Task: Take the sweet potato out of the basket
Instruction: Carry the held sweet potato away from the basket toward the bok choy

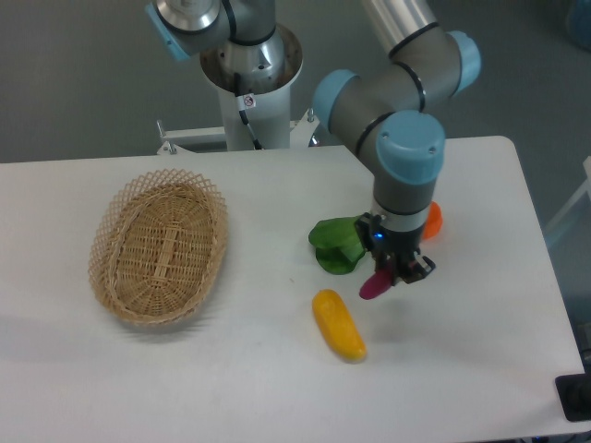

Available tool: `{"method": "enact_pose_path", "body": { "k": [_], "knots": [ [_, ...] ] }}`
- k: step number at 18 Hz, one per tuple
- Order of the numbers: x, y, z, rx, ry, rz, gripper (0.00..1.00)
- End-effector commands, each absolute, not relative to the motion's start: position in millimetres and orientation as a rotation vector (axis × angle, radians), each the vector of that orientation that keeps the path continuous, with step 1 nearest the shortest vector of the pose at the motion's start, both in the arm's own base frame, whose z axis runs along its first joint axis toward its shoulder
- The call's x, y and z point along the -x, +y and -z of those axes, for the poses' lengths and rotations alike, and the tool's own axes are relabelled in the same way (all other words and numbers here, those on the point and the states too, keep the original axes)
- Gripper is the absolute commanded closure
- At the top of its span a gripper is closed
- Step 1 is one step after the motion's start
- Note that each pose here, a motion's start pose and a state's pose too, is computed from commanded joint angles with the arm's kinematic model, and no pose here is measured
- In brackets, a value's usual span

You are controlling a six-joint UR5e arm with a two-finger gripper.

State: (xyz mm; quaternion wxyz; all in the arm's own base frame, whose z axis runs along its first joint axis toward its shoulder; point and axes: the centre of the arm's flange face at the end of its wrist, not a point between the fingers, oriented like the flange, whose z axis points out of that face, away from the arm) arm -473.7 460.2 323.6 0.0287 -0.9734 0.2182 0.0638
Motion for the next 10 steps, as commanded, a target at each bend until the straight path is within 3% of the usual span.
{"method": "enact_pose_path", "body": {
  "k": [10],
  "knots": [
    [477.4,462.4,-325.7,3.006,0.669,-0.198,0.85]
  ]
}}
